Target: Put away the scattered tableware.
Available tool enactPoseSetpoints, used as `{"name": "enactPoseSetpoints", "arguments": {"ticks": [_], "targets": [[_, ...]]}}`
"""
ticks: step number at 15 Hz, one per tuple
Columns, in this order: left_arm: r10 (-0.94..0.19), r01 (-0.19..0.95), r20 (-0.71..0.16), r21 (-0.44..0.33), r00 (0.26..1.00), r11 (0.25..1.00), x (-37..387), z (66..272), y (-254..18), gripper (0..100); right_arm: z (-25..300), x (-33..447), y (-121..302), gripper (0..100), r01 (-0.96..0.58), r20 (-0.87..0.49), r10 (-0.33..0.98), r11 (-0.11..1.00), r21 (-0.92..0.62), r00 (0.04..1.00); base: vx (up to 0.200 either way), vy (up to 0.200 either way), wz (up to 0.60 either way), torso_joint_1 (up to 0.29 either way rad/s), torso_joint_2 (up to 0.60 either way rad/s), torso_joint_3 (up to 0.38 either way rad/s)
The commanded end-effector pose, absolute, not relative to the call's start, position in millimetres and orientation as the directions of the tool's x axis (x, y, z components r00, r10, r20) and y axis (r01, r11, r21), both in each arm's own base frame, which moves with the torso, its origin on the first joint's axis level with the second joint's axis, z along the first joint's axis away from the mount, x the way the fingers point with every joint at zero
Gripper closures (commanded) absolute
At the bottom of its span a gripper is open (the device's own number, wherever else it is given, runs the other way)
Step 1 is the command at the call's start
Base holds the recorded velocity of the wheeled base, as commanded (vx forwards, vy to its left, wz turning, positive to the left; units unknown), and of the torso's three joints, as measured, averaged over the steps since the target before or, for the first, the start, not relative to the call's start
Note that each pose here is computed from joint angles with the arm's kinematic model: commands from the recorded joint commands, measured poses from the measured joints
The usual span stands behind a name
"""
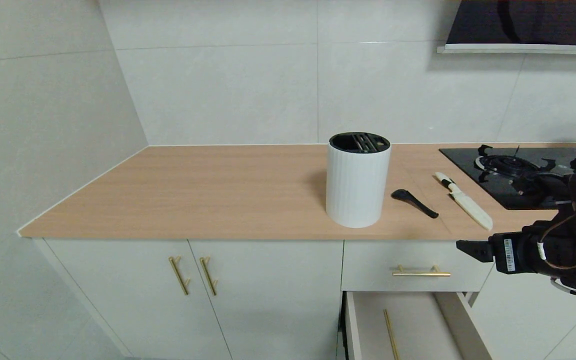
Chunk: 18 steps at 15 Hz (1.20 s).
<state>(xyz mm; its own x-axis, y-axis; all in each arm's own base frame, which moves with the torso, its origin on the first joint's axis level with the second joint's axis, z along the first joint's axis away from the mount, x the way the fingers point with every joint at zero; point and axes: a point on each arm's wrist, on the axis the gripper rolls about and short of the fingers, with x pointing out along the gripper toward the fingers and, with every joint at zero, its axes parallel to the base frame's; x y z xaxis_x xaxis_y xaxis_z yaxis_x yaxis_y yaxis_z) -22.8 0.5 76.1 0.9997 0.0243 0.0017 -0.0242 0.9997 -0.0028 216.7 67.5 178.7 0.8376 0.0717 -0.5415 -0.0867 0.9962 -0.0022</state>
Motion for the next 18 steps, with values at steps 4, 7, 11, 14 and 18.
{"name": "enactPoseSetpoints", "arguments": {"ticks": [4, 7, 11, 14, 18], "targets": [[0.025, -0.025, 0.0, -0.003, 1.0, 1.0, -22.7, 76.1, 0.6, 0, 177.9, 219.1, 68.5, 0, -0.09, -0.543, 0.075, 0.996, 0.0, 0.837, 0.0, 0.0, 0.0, 0.038, -0.08, -0.04], [0.025, -0.025, 0.002, -0.003, 1.0, 1.0, -22.8, 76.1, 0.6, 0, 188.3, 243.4, 76.8, 0, -0.095, -0.467, 0.094, 0.995, 0.021, 0.879, 0.0, 0.0, 0.0, 0.0, 0.0, 0.0], [0.025, -0.025, 0.002, -0.003, 1.0, 1.0, -22.8, 76.1, 0.6, 0, 195.1, 310.8, 76.6, 0, -0.132, -0.436, 0.123, 0.991, 0.012, 0.891, 0.0, 0.0, 0.0, 0.0, 0.0, 0.0], [0.025, -0.025, 0.002, -0.003, 1.0, 1.0, -22.8, 76.1, 0.6, 0, 195.7, 359.4, 63.4, 0, -0.17, -0.405, 0.177, 0.984, 0.054, 0.897, 0.0, 0.0, 0.0, 0.0, 0.0, 0.0], [0.025, -0.025, 0.002, -0.003, 1.0, 1.0, -22.8, 76.1, 0.6, 0, 165.8, 386.3, 44.2, 0, -0.337, -0.412, 0.309, 0.941, 0.004, 0.857, 0.0, 0.0, 0.0, 0.0, 0.0, 0.0]]}}
